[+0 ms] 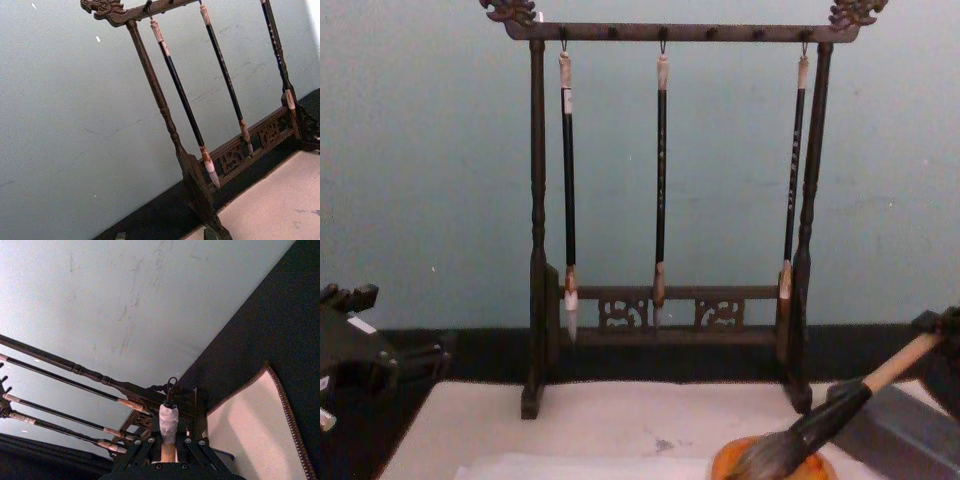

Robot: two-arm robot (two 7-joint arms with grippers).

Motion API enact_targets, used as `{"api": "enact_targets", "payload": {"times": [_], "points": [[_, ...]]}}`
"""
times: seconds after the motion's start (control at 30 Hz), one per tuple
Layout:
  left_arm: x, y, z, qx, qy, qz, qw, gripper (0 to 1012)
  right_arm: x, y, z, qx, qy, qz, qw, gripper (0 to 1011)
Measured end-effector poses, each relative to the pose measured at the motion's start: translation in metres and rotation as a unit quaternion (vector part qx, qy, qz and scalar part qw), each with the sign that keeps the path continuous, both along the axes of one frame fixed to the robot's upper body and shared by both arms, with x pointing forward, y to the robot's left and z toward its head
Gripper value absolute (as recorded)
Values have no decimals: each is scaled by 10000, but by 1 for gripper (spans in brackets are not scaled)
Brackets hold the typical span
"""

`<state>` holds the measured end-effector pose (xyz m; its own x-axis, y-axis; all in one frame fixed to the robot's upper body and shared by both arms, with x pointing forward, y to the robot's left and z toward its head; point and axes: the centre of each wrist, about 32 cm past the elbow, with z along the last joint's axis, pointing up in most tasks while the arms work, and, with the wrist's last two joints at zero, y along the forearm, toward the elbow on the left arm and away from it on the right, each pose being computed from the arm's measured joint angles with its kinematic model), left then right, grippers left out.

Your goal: Pick up the brush from the inkstone, write on the paper, then place the brush back to its original position.

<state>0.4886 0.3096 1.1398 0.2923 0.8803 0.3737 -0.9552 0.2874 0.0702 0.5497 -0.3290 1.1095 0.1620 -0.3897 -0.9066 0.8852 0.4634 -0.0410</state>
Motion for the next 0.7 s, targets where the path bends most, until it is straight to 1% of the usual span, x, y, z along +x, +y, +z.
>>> {"api": "enact_targets", "payload": {"times": [0.7], "points": [[0,0,0,0,0,0,10000,1010,0,0,0,0,0,0,10000,156]]}}
